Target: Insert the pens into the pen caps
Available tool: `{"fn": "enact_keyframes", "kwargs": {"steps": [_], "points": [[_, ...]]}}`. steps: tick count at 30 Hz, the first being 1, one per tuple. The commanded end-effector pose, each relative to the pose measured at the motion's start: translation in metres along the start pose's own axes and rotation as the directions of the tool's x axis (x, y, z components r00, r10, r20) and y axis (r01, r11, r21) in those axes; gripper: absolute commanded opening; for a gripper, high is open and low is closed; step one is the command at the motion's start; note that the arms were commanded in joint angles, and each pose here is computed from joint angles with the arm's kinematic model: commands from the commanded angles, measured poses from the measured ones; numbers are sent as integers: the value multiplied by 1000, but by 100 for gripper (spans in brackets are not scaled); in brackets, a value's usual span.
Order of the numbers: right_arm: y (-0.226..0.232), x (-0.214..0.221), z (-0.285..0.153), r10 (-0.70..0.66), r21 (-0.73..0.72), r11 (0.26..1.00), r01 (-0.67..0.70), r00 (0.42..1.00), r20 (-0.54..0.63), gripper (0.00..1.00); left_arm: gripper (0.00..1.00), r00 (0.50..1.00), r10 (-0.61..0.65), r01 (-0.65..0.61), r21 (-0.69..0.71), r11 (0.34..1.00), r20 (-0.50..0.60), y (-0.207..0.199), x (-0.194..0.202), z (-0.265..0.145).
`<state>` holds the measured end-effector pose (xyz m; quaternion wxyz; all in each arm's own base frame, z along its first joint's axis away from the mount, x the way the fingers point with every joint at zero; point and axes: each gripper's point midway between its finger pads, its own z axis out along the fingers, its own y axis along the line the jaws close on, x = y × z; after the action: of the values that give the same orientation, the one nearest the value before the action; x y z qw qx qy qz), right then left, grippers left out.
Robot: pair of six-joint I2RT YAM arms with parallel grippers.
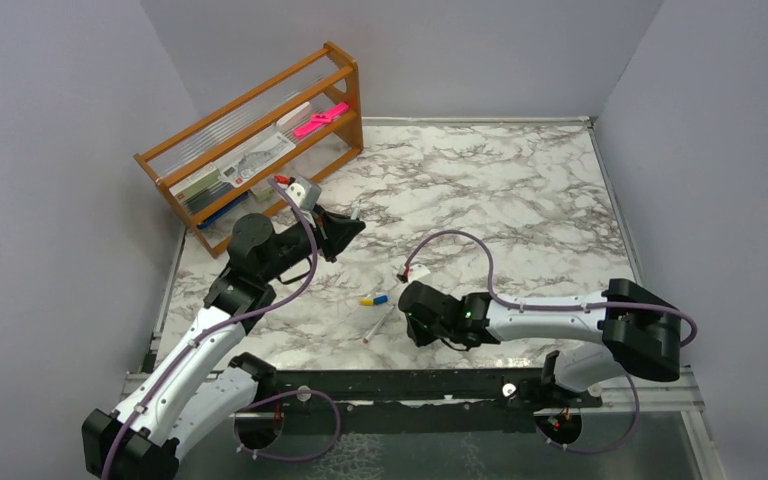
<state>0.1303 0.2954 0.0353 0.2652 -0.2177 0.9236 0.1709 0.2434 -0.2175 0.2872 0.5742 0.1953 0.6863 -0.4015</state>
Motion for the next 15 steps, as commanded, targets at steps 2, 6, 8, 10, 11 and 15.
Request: {"fn": "enact_keyframes", "kwargs": {"steps": [2, 6, 8, 10, 11, 15], "points": [[8, 7, 5, 12, -36, 999, -12, 1000, -11, 2, 0, 1000, 0, 0, -21, 1000, 1, 4, 0, 0], [1, 14, 9, 26, 0, 1000, -26, 999, -26, 2, 0, 1000, -6, 6, -24, 1000, -7, 5, 2, 1], [-2, 16, 10, 28, 13, 1000, -28, 999, -29, 2, 0, 1000, -8, 8, -28, 1000, -10, 6, 3, 1], [-4, 17, 12, 28, 26, 999, -28, 999, -32, 2, 0, 1000, -9, 9, -30, 1000, -11, 6, 3, 1], [-7, 18, 12, 28, 38, 999, -27, 999, -36, 2, 0, 1000, -11, 10, -31, 999, -14, 7, 4, 1], [-16, 19, 13, 23, 98, 995, -18, 999, -43, 2, 0, 1000, -14, 14, -37, 999, -20, 7, 5, 0]]}}
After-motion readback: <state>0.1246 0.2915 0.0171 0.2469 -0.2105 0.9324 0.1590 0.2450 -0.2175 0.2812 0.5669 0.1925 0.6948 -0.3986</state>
